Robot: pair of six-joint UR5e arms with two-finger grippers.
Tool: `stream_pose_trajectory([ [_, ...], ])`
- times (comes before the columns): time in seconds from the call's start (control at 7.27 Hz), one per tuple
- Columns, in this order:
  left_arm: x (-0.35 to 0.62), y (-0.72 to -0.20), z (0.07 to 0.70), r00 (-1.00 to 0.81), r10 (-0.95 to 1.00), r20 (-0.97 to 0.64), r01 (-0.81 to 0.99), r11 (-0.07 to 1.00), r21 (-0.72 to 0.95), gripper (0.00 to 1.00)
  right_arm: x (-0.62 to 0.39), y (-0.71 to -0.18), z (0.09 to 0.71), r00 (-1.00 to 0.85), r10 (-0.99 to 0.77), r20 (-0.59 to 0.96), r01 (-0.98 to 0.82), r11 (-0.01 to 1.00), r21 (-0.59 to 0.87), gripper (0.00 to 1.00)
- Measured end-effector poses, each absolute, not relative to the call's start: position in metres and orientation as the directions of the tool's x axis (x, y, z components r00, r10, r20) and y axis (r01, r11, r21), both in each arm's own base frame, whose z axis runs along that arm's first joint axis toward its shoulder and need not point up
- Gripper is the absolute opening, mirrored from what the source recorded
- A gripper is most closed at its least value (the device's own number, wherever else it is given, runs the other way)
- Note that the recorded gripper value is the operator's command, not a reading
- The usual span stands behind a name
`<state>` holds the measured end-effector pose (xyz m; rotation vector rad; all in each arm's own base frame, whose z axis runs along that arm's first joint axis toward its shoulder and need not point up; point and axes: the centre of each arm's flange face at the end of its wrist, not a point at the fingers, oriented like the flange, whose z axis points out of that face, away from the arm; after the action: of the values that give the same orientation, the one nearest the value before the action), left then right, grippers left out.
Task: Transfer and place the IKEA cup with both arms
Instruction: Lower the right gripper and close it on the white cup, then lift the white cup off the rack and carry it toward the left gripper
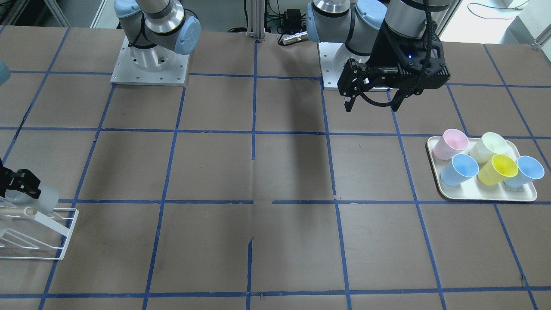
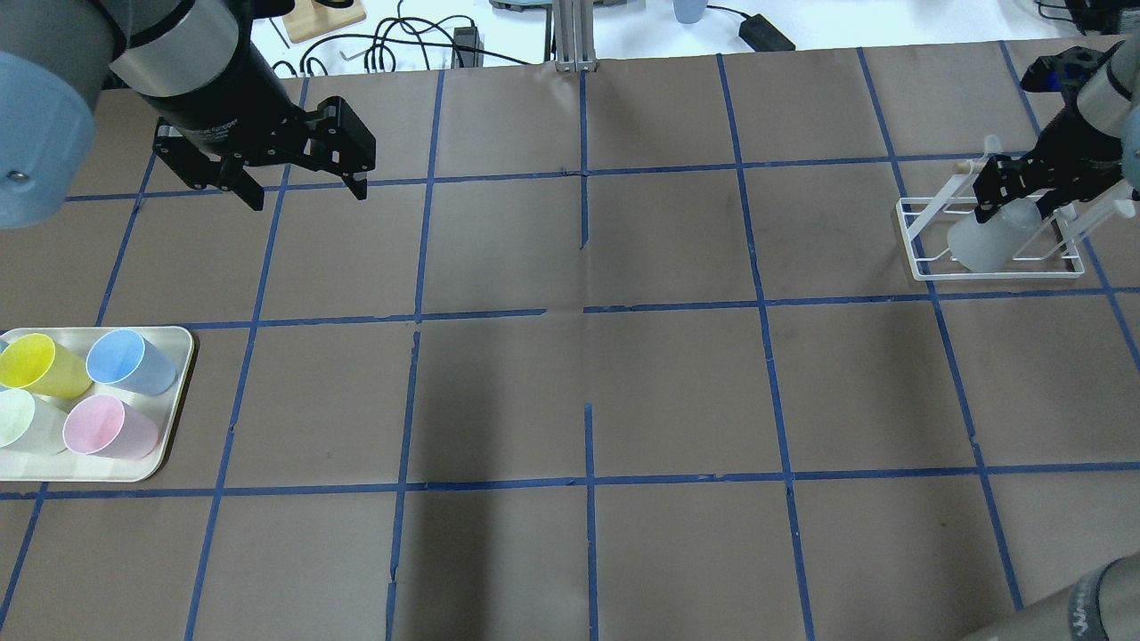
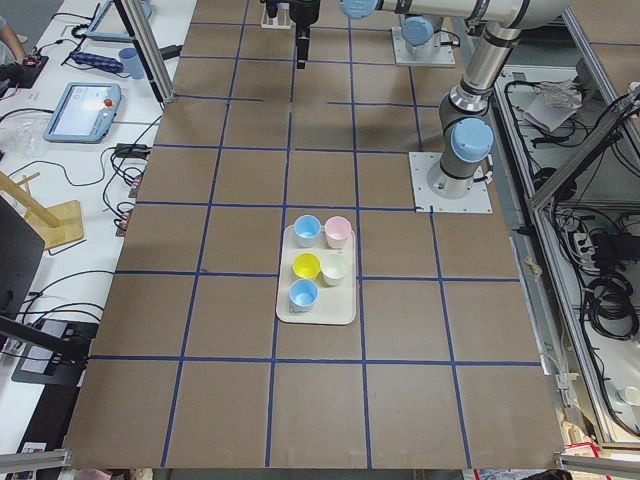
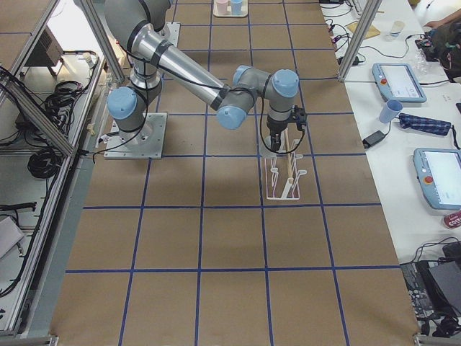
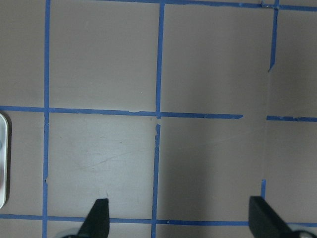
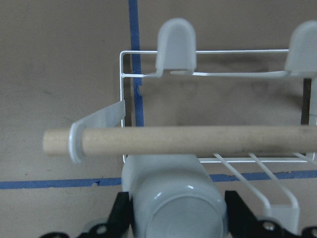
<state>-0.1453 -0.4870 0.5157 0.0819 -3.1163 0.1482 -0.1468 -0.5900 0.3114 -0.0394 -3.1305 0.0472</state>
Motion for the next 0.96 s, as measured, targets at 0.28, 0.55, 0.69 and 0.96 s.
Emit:
stream_pose_trajectory([
  [0.28,-0.145,-0.487,0.516,-0.998,-0.051,0.023,-0.053,0.994,-0.094,1.0,-0.148,-0.59,0.319,-0.999,0.027,0.02,0.026,0.999,-0.036,0.25],
  [0.55,-0.145,-0.487,0.515,-0.998,-0.051,0.024,-0.053,0.994,-0.093,1.0,-0.151,-0.594,0.344,-0.999,0.024,0.039,0.023,1.0,-0.021,0.23],
  [0.69,-0.145,-0.487,0.515,-0.998,-0.051,0.024,-0.053,0.994,-0.092,1.0,-0.151,-0.593,0.366,-0.999,0.023,0.038,0.023,1.0,-0.003,0.23],
  [0.96,-0.145,-0.486,0.516,-0.998,-0.052,0.024,-0.054,0.994,-0.094,1.0,-0.143,-0.58,0.416,-0.999,0.021,0.03,0.022,0.999,0.025,0.23],
])
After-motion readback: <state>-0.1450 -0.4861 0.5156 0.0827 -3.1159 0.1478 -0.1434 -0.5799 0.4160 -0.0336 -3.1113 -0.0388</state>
